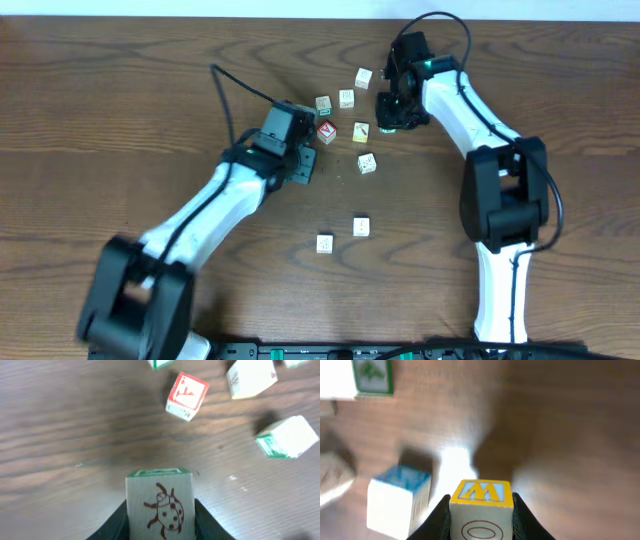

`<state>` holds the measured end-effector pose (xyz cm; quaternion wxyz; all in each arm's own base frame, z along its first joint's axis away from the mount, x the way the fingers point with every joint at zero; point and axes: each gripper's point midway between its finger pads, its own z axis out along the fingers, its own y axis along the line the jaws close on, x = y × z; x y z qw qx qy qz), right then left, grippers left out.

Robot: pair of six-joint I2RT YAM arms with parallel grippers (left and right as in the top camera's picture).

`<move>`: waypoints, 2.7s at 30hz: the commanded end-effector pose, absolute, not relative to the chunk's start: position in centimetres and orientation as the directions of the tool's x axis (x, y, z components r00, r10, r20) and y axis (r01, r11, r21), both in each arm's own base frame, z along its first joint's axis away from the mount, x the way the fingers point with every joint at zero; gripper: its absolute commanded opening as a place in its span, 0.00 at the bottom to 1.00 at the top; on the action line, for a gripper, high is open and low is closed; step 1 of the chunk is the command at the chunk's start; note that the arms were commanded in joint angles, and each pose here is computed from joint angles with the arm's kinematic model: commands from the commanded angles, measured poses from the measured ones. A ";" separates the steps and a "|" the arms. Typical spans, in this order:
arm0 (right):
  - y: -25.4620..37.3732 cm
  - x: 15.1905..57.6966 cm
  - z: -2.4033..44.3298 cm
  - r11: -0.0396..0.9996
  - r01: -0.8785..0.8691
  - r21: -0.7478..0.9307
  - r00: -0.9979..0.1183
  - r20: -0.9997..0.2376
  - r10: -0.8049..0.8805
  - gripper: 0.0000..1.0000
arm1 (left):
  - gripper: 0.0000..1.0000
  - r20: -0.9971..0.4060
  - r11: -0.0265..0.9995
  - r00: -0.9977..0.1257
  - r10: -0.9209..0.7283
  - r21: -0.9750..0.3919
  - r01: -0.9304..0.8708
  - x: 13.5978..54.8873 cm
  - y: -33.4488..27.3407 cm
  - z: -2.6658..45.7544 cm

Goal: Lift 5 blocks
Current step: 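Grasp the ladybug block with left gripper, yellow M block with right, then carry both blocks down to the center and release them, then reach right gripper to the cluster and grasp the airplane A block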

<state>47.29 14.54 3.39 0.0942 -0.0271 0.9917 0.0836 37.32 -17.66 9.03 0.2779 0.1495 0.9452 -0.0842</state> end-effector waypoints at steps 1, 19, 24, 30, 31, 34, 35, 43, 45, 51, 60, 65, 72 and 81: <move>13.7 46.5 11.1 0.990 -0.084 0.112 -0.954 -0.297 -0.048 0.01 | 0.08 -0.580 0.954 -0.791 0.196 -0.074 0.290 36.2 -16.5 11.4; 13.5 28.6 9.1 0.965 -0.067 0.252 -0.933 -0.358 0.029 0.01 | 0.08 -0.580 0.971 -0.814 -0.023 -0.207 0.120 24.3 -12.6 6.9; 14.3 25.9 4.6 0.963 -0.024 0.268 -0.953 -0.296 0.059 0.04 | 0.08 -0.563 0.962 -0.825 -0.048 -0.249 0.113 23.0 -14.9 5.3; 14.6 24.2 1.4 0.957 0.001 0.291 -0.978 -0.198 0.061 0.01 | 0.09 -0.571 0.970 -0.819 -0.053 -0.224 0.093 23.7 -15.4 4.3; 14.8 24.1 1.1 0.956 -0.001 0.293 -0.980 -0.191 0.058 0.01 | 0.09 -0.569 0.970 -0.821 -0.053 -0.224 0.092 23.7 -15.5 4.1; 15.4 23.9 0.4 0.956 -0.019 0.294 -0.983 -0.180 0.036 0.01 | 0.09 -0.551 0.971 -0.832 -0.070 -0.229 0.070 23.7 -15.6 3.4; 15.8 23.8 0.1 0.955 -0.029 0.296 -0.984 -0.176 0.025 0.01 | 0.09 -0.546 0.972 -0.835 -0.069 -0.226 0.067 23.7 -15.5 3.2; 16.9 24.6 -1.5 0.953 -0.056 0.299 -0.982 -0.189 0.002 0.06 | 0.09 -0.542 0.973 -0.838 -0.066 -0.221 0.067 23.6 -15.5 3.1; 17.0 24.7 -1.7 0.953 -0.063 0.296 -0.982 -0.190 -0.006 0.07 | 0.09 -0.542 0.973 -0.838 -0.065 -0.221 0.067 23.6 -15.5 3.1; 16.5 24.4 -2.1 0.960 -0.069 0.270 -0.983 -0.181 -0.020 0.37 | 0.09 -0.542 0.973 -0.838 -0.065 -0.221 0.067 23.6 -15.5 3.1; 15.9 24.2 -1.9 0.968 -0.055 0.245 -0.985 -0.171 -0.012 0.62 | 0.09 -0.541 0.973 -0.838 -0.064 -0.220 0.067 23.6 -15.5 3.0; 14.8 25.1 -0.4 0.983 -0.039 0.177 -0.980 -0.198 -0.003 0.64 | 0.09 -0.542 0.973 -0.838 -0.061 -0.218 0.070 23.6 -15.5 3.0; 13.6 28.2 5.7 0.990 -0.074 0.124 -0.959 -0.281 -0.037 0.73 | 0.09 -0.505 0.965 -0.862 -0.045 -0.244 0.092 22.8 -16.1 2.7; 12.4 33.4 12.8 0.976 -0.117 0.185 -0.910 -0.413 -0.031 0.83 | 0.09 -0.467 0.961 -0.884 -0.021 -0.252 0.111 21.0 -17.2 2.2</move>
